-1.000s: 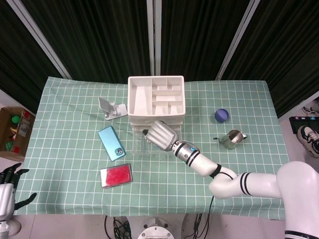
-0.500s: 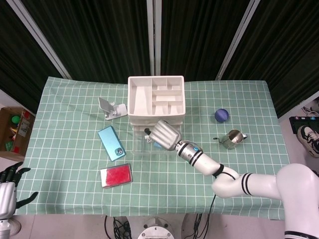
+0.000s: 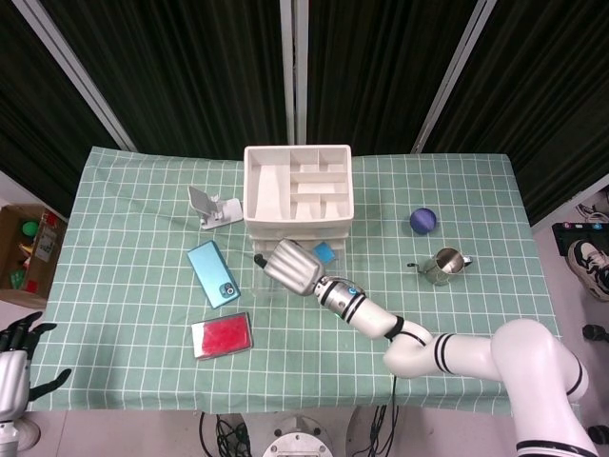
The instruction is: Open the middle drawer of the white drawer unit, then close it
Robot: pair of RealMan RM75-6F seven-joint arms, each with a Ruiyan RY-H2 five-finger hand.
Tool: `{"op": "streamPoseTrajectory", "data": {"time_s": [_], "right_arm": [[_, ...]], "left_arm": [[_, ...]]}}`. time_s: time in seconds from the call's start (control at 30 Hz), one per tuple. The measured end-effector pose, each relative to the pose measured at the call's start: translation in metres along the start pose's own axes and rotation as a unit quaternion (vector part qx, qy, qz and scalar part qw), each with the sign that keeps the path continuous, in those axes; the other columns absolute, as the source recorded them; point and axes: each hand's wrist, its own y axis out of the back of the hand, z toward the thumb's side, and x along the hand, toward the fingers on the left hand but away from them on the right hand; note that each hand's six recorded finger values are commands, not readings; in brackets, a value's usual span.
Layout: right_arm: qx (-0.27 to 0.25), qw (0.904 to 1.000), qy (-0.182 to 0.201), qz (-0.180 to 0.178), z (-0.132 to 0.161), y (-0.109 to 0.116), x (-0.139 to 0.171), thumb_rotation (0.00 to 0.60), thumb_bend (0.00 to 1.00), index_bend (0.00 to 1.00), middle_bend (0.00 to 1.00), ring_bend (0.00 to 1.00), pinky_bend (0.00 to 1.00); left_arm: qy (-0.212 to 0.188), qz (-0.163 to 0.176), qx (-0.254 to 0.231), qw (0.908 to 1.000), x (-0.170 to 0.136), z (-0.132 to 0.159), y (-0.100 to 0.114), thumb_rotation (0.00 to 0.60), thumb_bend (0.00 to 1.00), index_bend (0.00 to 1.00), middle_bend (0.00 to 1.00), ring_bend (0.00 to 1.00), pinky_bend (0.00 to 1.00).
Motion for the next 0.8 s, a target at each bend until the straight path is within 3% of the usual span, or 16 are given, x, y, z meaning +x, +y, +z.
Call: {"op": "streamPoseTrajectory", "data": {"time_s": [0.23,0.37,0.57,0.8], "right_arm": [[-0.022,0.9989,-0.009,-0.040,0.013,0.016,-0.019,0.600,0.00,0.31,0.95,0.96,0.97],[-0.027,0.9986,-0.011,-0.045,0.014,0.020,-0.020,0.600,0.00,0.31,0.95,0.96,0.97],[-0.035,0.9988,-0.023,-0.024,0.009,0.020,-0.007,0.600,0.00,0.31,0.95,0.96,0.97],[-0.048,0.9968,-0.058,0.028,-0.009,0.009,0.015,0.600,0.03,0.32,0.95,0.96,0.97]], "left_arm": [[0.001,0.001,-0.001,1.0000,-0.002,-0.001,0.000,0.600,0.00,0.29,0.15,0.15,0.20],[-0.001,0.003,-0.001,1.0000,-0.001,-0.001,0.001,0.600,0.00,0.29,0.15,0.15,0.20],[-0.004,0.005,-0.003,1.0000,-0.001,-0.002,0.001,0.600,0.00,0.29,0.15,0.15,0.20],[-0.007,0.004,-0.006,1.0000,-0.001,-0.002,-0.001,0.600,0.00,0.29,0.15,0.15,0.20]]}}
